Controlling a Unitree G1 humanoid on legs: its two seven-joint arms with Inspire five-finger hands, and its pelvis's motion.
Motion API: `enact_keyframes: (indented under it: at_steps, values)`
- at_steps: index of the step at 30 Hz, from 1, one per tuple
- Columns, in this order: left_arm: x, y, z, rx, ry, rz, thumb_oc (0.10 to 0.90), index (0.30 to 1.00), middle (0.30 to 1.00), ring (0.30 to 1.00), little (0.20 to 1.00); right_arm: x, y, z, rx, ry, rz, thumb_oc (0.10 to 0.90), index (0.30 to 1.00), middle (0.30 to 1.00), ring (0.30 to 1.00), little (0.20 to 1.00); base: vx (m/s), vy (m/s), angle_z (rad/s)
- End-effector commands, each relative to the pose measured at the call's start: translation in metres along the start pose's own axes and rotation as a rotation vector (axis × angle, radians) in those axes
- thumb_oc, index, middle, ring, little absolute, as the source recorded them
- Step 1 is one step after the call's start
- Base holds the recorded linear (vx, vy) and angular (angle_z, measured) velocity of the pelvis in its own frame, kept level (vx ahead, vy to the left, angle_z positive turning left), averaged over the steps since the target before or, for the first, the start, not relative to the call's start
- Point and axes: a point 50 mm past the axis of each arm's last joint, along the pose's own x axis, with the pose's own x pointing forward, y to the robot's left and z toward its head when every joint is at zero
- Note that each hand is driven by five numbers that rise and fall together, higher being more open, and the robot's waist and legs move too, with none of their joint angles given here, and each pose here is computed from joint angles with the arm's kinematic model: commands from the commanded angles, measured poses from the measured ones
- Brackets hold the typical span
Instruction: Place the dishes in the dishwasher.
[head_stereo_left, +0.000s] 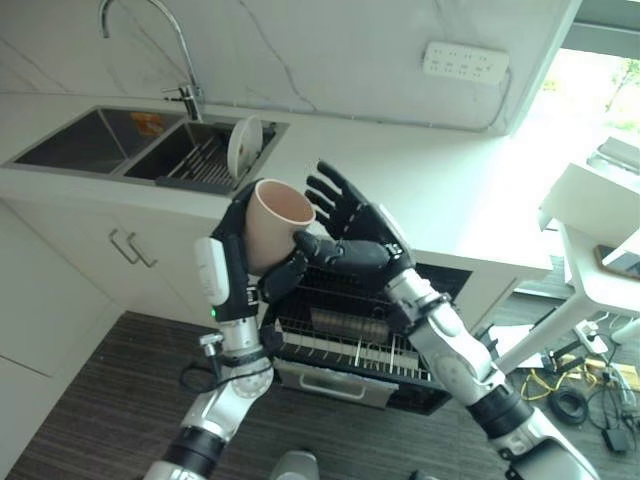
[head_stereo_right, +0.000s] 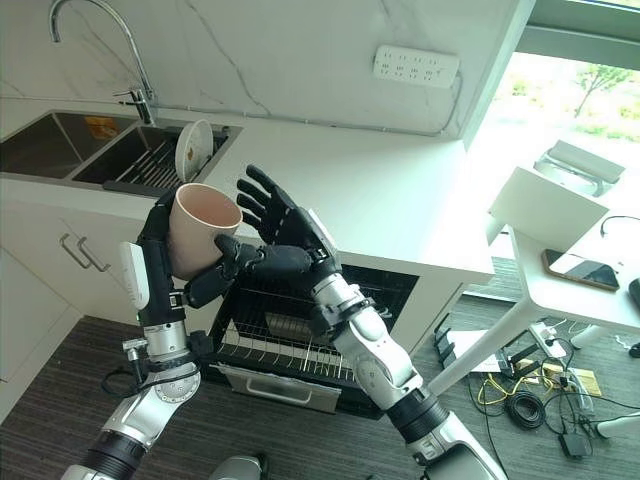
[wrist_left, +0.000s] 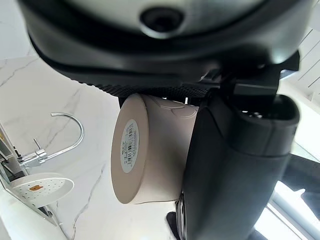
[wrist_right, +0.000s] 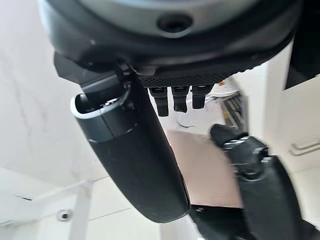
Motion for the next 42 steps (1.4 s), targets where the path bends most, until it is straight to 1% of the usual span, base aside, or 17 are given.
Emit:
enact_keyframes:
  at_steps: [1, 2, 4, 7, 16, 20, 22, 33, 35, 40, 42]
  values:
    - [0.037, 0.002, 0.03, -0.098, -0.24, 0.078, 0.4, 0.3, 0.3, 0.3, 0.3, 0.027, 0.026, 0.049, 0.009, -0.225, 0.163, 0.8, 0.9, 0.9, 0.9, 0.9, 0.0, 0.0, 0.0]
    - [0.038, 0.002, 0.03, -0.1, -0.238, 0.077, 0.4, 0.3, 0.3, 0.3, 0.3, 0.027, 0.027, 0.049, 0.016, -0.213, 0.177, 0.8, 0.9, 0.9, 0.9, 0.9, 0.0, 0.0, 0.0]
    - [0.039, 0.003, 0.029, -0.101, -0.235, 0.073, 0.4, 0.3, 0.3, 0.3, 0.3, 0.028, 0.034, 0.045, 0.008, -0.159, 0.278, 0.8, 0.9, 0.9, 0.9, 0.9, 0.0, 0.0, 0.0]
    - [0.039, 0.001, 0.03, -0.104, -0.239, 0.058, 0.4, 0.3, 0.3, 0.3, 0.3, 0.028, 0.038, 0.043, 0.031, -0.122, 0.335, 0.8, 0.9, 0.9, 0.9, 0.9, 0.0, -0.01, 0.01]
    - [0.038, -0.005, 0.031, -0.124, -0.225, 0.05, 0.4, 0.3, 0.3, 0.3, 0.3, 0.037, 0.05, 0.047, 0.06, -0.143, 0.371, 0.8, 0.9, 0.9, 0.9, 0.9, 0.0, -0.013, 0.04]
    - [0.038, -0.008, 0.033, -0.143, -0.217, 0.033, 0.4, 0.3, 0.3, 0.3, 0.3, 0.044, 0.057, 0.05, 0.078, -0.148, 0.357, 0.8, 0.9, 0.9, 0.9, 0.9, 0.01, 0.0, 0.03]
    - [0.036, -0.013, 0.034, -0.155, -0.206, 0.017, 0.4, 0.3, 0.3, 0.3, 0.3, 0.049, 0.062, 0.052, 0.118, -0.162, 0.345, 0.8, 0.9, 0.9, 0.9, 0.9, 0.0, 0.0, 0.0]
    - [0.031, -0.02, 0.035, -0.179, -0.185, -0.005, 0.4, 0.3, 0.3, 0.3, 0.3, 0.057, 0.07, 0.062, 0.177, -0.244, 0.275, 0.8, 0.9, 0.9, 0.9, 0.9, 0.0, 0.0, 0.0]
    - [0.03, -0.021, 0.034, -0.178, -0.182, -0.007, 0.4, 0.3, 0.3, 0.3, 0.3, 0.059, 0.071, 0.063, 0.219, -0.254, 0.255, 0.8, 0.9, 0.9, 0.9, 0.9, 0.0, 0.0, 0.0]
    - [0.027, -0.025, 0.037, -0.158, -0.202, -0.011, 0.4, 0.3, 0.3, 0.3, 0.3, 0.062, 0.077, 0.063, 0.23, -0.268, 0.229, 0.8, 0.9, 0.9, 0.9, 0.9, 0.01, 0.008, 0.02]
    - [0.028, -0.028, 0.039, -0.133, -0.214, 0.014, 0.4, 0.3, 0.3, 0.3, 0.3, 0.064, 0.081, 0.065, 0.226, -0.27, 0.21, 0.8, 0.9, 0.9, 0.9, 0.9, 0.02, 0.015, 0.04]
